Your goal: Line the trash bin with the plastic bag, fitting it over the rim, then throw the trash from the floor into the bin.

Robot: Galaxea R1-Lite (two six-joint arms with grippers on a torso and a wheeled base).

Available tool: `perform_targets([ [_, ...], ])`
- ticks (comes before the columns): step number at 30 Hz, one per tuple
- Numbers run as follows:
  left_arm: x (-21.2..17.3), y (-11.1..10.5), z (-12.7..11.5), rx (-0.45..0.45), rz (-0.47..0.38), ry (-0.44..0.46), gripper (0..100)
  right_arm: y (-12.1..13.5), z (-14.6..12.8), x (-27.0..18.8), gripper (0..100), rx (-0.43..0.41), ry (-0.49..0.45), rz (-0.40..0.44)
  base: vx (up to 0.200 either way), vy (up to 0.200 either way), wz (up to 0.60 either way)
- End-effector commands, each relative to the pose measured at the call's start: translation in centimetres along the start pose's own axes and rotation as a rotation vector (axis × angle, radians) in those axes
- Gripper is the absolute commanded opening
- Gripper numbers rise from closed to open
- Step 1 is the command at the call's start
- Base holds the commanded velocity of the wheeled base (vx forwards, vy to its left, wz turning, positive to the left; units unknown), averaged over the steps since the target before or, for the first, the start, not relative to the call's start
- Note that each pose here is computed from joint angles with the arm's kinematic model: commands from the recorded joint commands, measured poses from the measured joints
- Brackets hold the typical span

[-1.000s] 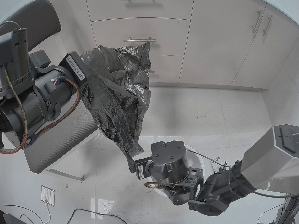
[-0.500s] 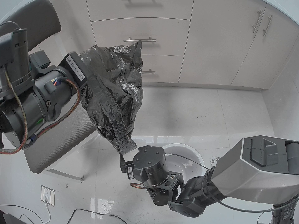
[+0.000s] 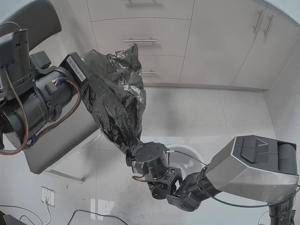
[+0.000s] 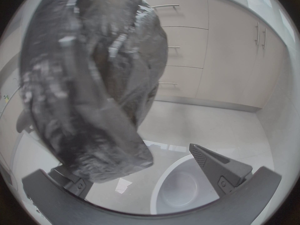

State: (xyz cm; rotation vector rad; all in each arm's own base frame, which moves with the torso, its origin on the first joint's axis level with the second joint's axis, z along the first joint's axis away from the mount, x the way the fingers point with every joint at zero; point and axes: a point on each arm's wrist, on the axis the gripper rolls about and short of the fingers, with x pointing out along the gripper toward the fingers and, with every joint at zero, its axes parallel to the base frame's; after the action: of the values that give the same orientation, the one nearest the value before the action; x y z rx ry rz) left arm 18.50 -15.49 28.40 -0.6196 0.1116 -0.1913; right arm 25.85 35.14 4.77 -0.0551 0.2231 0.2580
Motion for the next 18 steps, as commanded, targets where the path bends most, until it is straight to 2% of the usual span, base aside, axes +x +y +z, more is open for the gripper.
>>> perform_targets([
  [1, 0.0, 0.0, -0.1, 0.001, 0.002, 0.002, 0, -0.6, -0.8, 1.8, 100, -0.007, -0.001, -0.055, 0.0, 0.0, 0.0],
  [5, 0.0, 0.0, 0.0, 0.001, 0.002, 0.002, 0, -0.9, -0.6, 2.3, 100, -0.014, -0.012, -0.081, 0.0, 0.0, 0.0],
  [6, 0.0, 0.1, -0.1, 0.002, 0.003, 0.003, 0, -0.9, -0.5, 2.3, 0, -0.015, -0.012, -0.085, 0.0, 0.0, 0.0],
  [15, -0.2, 0.3, -0.2, 0.003, 0.003, 0.006, 0, -1.3, 0.7, 1.2, 0, -0.019, -0.026, -0.082, 0.0, 0.0, 0.0],
  [16, -0.4, 0.5, -0.4, 0.009, 0.004, 0.015, 0, -2.1, 2.5, 0.3, 0, 0.001, -0.056, -0.081, 0.0, 0.0, 0.0],
  [18, -0.4, 0.8, -0.7, 0.014, 0.005, 0.024, 0, -3.1, 3.8, -0.3, 0, 0.006, -0.069, -0.085, 0.0, 0.0, 0.0],
])
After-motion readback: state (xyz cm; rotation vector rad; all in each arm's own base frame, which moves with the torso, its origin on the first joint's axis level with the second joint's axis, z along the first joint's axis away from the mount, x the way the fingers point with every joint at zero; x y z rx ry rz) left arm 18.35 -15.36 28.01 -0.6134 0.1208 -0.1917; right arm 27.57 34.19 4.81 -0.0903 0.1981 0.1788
